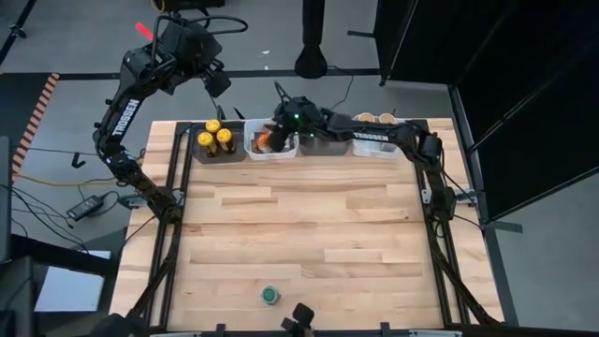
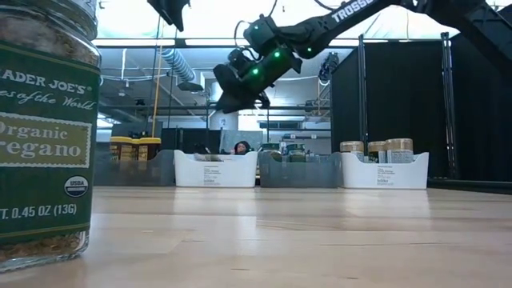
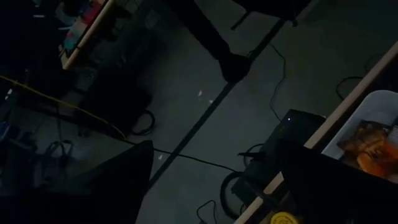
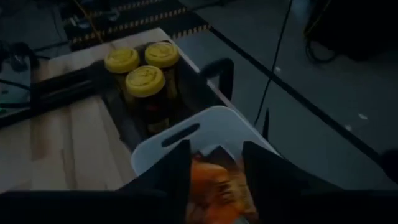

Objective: Sort spices by type
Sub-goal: Put the green seasoning bottle into the right black bin

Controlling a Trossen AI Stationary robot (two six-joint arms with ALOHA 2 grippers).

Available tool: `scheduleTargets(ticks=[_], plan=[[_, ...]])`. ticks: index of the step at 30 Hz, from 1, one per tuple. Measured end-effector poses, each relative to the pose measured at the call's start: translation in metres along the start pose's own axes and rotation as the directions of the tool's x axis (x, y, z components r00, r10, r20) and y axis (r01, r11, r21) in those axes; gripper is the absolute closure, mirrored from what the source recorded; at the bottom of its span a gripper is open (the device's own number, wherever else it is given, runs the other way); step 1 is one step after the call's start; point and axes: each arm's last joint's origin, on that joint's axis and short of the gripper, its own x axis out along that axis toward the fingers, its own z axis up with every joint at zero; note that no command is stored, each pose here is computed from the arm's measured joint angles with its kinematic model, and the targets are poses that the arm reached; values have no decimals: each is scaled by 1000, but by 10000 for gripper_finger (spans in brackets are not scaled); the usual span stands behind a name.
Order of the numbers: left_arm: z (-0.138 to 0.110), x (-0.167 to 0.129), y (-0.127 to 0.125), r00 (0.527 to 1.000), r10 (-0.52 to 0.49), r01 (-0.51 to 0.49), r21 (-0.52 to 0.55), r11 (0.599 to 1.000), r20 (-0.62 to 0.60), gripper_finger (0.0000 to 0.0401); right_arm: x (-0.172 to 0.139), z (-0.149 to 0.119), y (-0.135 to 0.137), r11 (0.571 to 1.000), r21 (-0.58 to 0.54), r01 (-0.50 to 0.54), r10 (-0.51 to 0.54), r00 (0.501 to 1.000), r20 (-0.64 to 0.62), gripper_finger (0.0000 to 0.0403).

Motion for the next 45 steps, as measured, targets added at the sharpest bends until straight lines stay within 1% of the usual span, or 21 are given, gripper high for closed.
scheduleTargets(ticks=[1, 3, 5, 7, 9, 11, 13, 15, 16, 18, 19, 21, 22, 26, 28, 32, 35, 38, 39, 45], plan=[[0, 0, 0, 1000, -2, 2, -2, 1000, 1, 55, -1, 1, -1, 1000, 2, 3, -3, 1000, -9, 247], [-1, 0, 0, 1000, -8, 8, -4, 1000, -5, 55, -4, 6, -2, 999, 13, -33, 33, 999, -42, 227], [-1, 0, -1, 1000, -12, 12, 0, 1000, -11, 55, -9, 13, 0, 992, 30, -123, 125, 989, -77, 212], [-2, 0, -1, 1000, -15, 16, 4, 1000, -17, 55, -16, 20, 9, 965, 31, -260, 262, 958, -120, 203], [-2, 0, -1, 1000, -16, 16, 4, 1000, -17, 55, -24, 20, 28, 921, 12, -390, 386, 906, -174, 198], [-2, 0, -1, 1000, -17, 17, 4, 1000, -17, 55, -31, 15, 55, 874, -29, -485, 465, 853, -237, 195], [-2, 0, -1, 1000, -17, 17, 4, 1000, -18, 55, -40, 2, 87, 826, -88, -556, 504, 800, -326, 190], [-2, 0, -1, 1000, -17, 17, 4, 1000, -17, 55, -52, -13, 124, 755, -183, -630, 524, 747, -410, 184], [-2, 0, -1, 1000, -17, 17, 4, 1000, -17, 55, -58, -21, 141, 718, -235, -655, 518, 729, -448, 180], [-2, 0, -1, 1000, -17, 17, 3, 1000, -15, 55, -73, -37, 174, 644, -355, -677, 479, 720, -503, 170], [-2, 0, -1, 1000, -16, 16, 1, 1000, -12, 55, -79, -45, 188, 606, -414, -679, 452, 723, -523, 164], [-2, 0, -1, 1000, -26, 25, -4, 1000, -9, 55, -92, -56, 210, 551, -499, -668, 408, 738, -538, 151], [-2, 0, -1, 1000, -28, 28, -6, 1000, -8, 55, -98, -59, 219, 533, -519, -669, 406, 740, -537, 145], [-1, 0, -1, 1000, -28, 27, -8, 1000, -6, 55, -111, -63, 246, 486, -552, -677, 463, 736, -494, 123], [0, 0, -1, 1000, -24, 24, -14, 1000, 5, 55, -118, -65, 257, 457, -559, -691, 500, 720, -481, 113], [2, 0, 0, 1000, -17, 18, -25, 1000, 24, 55, -138, -75, 282, 382, -562, -734, 553, 669, -497, 95], [2, 0, 0, 1000, -18, 18, -24, 1000, 22, 55, -152, -82, 300, 333, -594, -732, 577, 656, -486, 81], [2, 0, 0, 1000, -18, 18, -24, 1000, 22, 55, -159, -87, 317, 301, -641, -706, 618, 656, -433, 70], [2, 0, 0, 1000, -18, 18, -24, 1000, 23, 55, -159, -89, 322, 297, -650, -700, 636, 652, -412, 68], [2, 0, 0, 1000, -18, 19, -22, 1000, 21, 55, -148, -123, 353, 256, -663, -703, 685, 616, -389, 61]])
